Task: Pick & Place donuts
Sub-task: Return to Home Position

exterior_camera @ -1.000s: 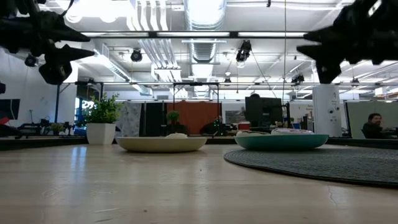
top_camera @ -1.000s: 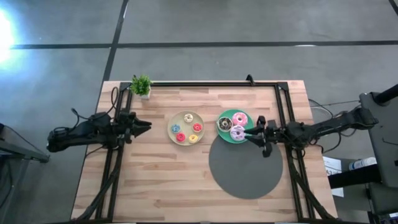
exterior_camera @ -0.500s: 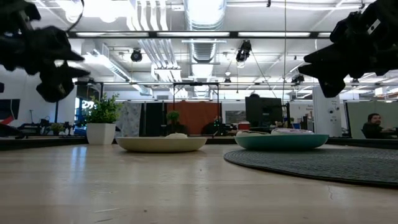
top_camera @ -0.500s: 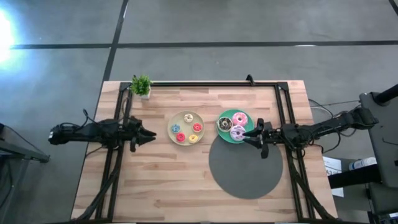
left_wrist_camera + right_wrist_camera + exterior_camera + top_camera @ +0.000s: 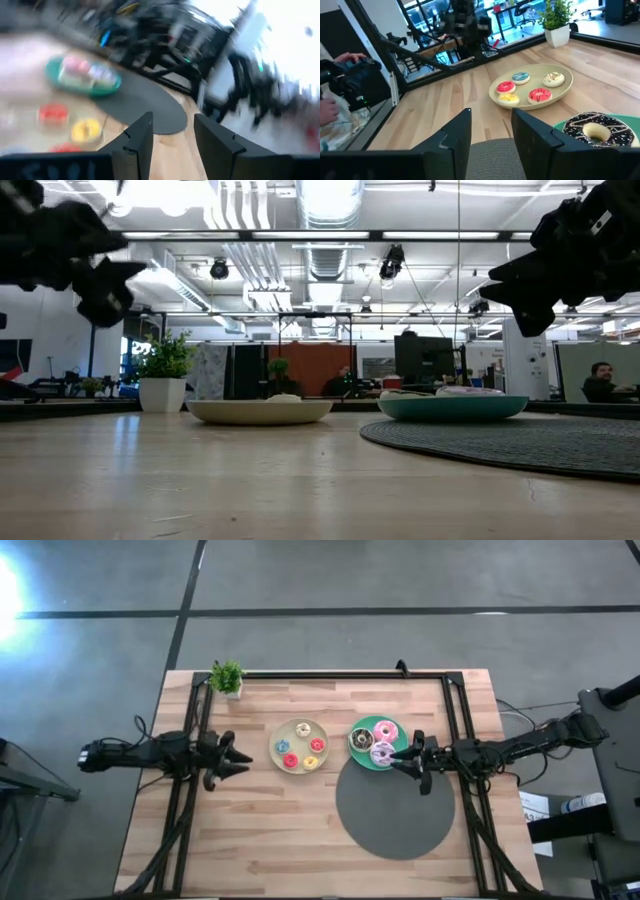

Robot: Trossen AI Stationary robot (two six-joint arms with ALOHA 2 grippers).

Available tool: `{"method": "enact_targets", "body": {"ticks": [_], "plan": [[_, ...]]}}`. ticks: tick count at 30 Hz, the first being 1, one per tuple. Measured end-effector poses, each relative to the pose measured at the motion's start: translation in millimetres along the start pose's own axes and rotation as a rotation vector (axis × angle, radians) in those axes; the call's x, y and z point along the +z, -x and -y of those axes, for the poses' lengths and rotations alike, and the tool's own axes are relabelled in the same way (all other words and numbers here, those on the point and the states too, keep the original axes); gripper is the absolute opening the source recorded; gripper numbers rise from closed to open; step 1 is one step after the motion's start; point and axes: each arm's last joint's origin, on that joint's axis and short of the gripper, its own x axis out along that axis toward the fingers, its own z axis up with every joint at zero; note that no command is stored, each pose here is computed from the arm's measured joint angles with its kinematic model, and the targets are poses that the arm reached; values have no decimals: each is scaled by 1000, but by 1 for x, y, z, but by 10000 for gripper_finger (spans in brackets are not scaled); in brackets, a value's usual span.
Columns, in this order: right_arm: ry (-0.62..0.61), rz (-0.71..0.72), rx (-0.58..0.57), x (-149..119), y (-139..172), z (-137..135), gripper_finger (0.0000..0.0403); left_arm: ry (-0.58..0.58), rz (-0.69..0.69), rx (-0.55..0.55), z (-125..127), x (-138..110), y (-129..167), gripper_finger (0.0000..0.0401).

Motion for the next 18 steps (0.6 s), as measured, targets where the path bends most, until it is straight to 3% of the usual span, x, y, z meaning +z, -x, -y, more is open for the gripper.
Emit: {"method": "enact_targets", "body": {"ticks": [4, 7, 11, 18], "plan": [[0, -1, 0, 0, 0, 0, 129, -473, 38, -77, 1, -3, -2, 117], [0, 0, 0, 0, 0, 0, 125, -620, 45, 15, -2, -4, -2, 117], [0, 0, 0, 0, 0, 0, 124, -686, 71, 159, -8, 0, -2, 117], [0, 0, 0, 0, 0, 0, 133, -582, 107, 207, -12, 4, -1, 117]]}}
